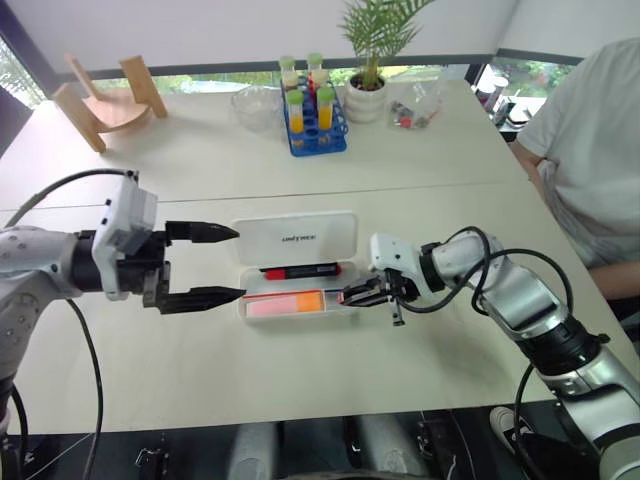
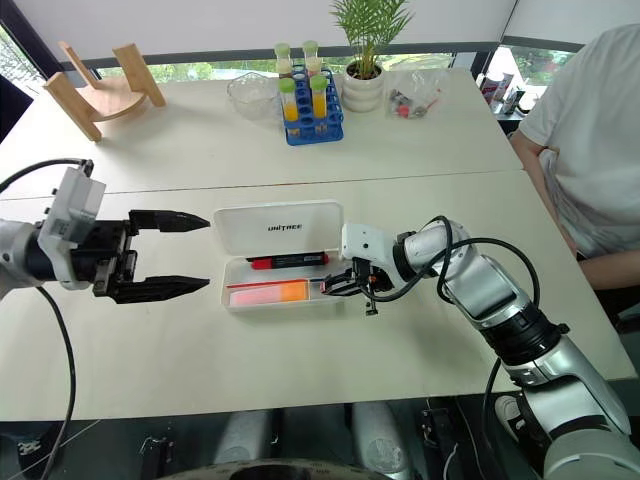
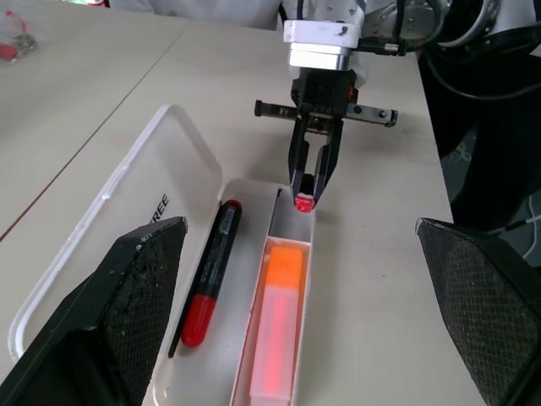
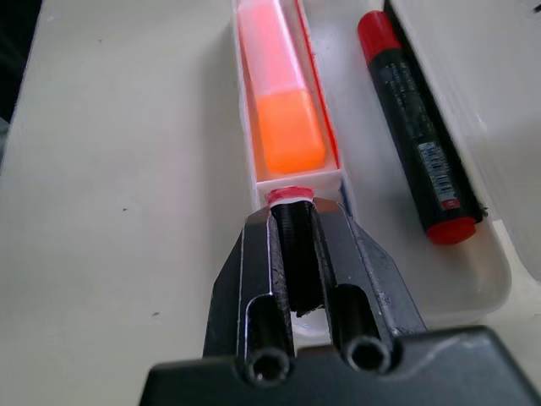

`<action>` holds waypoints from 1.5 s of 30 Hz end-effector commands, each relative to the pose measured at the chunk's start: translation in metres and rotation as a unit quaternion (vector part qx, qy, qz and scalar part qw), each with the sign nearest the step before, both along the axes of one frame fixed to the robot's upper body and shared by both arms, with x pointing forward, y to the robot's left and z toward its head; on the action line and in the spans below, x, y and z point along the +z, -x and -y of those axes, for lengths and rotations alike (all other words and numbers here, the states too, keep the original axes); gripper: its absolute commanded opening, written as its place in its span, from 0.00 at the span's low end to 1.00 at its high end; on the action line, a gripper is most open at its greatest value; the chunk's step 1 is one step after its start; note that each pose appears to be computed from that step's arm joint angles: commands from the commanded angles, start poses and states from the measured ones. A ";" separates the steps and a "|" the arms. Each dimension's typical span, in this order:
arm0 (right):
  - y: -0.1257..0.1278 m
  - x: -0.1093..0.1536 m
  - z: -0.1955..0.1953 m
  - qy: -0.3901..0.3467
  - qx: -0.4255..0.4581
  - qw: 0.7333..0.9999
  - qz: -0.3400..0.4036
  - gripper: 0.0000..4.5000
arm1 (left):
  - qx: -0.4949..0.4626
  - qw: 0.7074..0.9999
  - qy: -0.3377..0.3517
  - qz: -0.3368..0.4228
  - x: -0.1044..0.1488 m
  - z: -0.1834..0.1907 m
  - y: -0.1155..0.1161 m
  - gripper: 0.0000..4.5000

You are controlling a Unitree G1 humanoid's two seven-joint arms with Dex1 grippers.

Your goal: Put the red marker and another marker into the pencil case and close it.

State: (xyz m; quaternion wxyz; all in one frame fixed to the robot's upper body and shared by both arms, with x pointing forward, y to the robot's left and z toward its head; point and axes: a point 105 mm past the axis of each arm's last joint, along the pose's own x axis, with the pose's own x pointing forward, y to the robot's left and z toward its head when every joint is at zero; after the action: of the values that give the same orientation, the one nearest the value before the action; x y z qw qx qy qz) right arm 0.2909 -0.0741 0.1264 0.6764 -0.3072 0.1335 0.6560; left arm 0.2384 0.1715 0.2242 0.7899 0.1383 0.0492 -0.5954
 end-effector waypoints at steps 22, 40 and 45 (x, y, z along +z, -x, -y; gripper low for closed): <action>-0.010 0.109 0.027 -0.135 -0.081 0.986 0.048 0.99 | 0.141 0.989 0.051 0.016 0.018 -0.046 -0.057 1.00; 0.001 0.110 0.048 -0.176 -0.177 0.967 0.053 1.00 | 0.231 0.971 0.049 0.027 -0.037 -0.048 -0.177 0.23; 0.004 0.109 0.065 -0.169 -0.216 0.960 0.053 1.00 | 0.131 0.988 0.078 -0.002 -0.049 -0.007 -0.170 0.01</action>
State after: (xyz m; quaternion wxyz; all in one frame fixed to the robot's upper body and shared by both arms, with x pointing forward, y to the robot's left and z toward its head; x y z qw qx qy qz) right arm 0.2931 -0.1359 0.2231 0.8468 -0.1738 0.0688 0.4980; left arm 0.4099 0.1874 0.1556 0.8847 0.0629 0.0559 -0.4585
